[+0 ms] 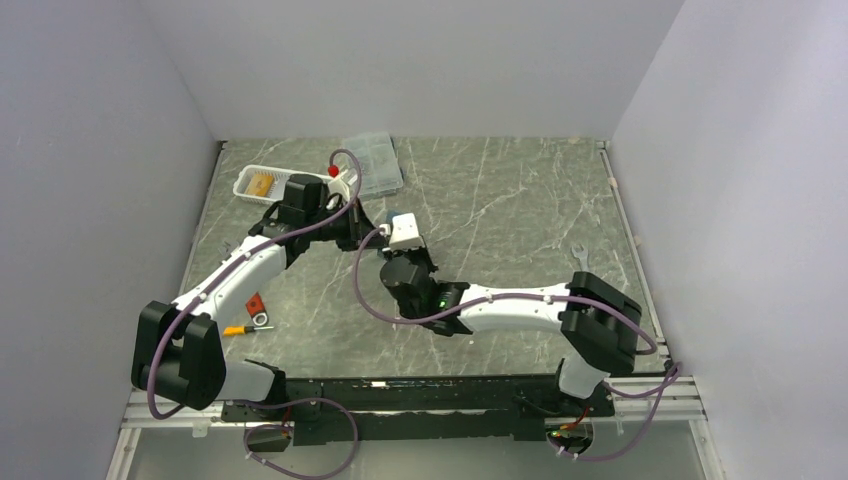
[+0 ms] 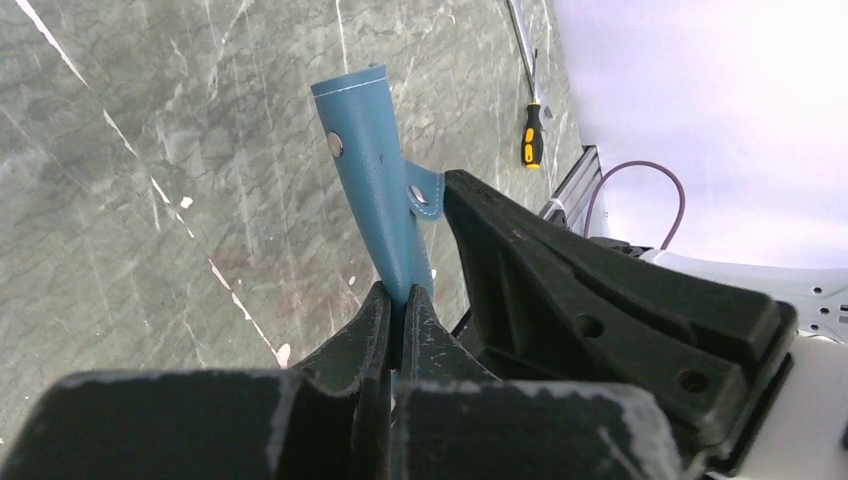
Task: Put the credit cards into the card holder
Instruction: Open the card holder.
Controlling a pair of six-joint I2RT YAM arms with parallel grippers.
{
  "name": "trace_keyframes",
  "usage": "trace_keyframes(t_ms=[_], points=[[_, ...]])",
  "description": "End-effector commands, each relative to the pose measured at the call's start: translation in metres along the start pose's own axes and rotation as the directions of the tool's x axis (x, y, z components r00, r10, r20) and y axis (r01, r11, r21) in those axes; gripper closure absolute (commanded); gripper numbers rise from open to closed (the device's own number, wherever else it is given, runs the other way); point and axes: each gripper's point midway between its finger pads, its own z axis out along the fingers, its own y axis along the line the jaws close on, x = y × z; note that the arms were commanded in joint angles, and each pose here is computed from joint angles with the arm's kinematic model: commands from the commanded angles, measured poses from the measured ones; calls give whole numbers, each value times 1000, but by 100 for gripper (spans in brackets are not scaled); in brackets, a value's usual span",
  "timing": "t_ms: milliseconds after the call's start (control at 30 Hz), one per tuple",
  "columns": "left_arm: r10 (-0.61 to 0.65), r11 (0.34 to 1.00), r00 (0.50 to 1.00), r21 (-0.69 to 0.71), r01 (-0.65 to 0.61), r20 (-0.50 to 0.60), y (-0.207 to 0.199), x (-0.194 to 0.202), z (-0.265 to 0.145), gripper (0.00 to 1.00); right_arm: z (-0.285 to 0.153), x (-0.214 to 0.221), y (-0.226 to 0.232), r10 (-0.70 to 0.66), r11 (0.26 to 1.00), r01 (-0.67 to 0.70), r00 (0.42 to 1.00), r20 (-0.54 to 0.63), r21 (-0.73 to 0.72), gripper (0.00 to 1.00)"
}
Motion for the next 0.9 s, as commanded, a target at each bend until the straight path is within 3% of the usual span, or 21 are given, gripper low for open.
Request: trace_keyframes(t_ms=[0,333,500,567,667,767,867], points=[[-45,997,995,57,50,-90,-14,23,-5,100,6,-38,-32,203,975,-207,978,46,79,100],[-46,997,995,51,50,-85,-13,22,-7,100,9,-17,-54,373,922,-370,928,-7,115,100],[-48,998,996,44,52,-81,-11,21,-7,100,4,-26,-51,343,939,-341,939,-20,47,99],[-50,998,996,39,53,-78,-10,20,-8,100,-3,-35,-47,324,946,-325,946,-24,-20,63],[-52,998,996,37,55,-74,-9,20,-8,100,-16,-41,-36,275,948,-277,961,-35,-154,32],[-52,998,996,34,55,-72,-8,20,-8,100,-25,-37,-25,187,948,-199,980,-71,-247,19],[-50,998,996,31,52,-70,-7,19,-8,100,-29,-25,-18,96,956,-122,989,-110,-267,15]])
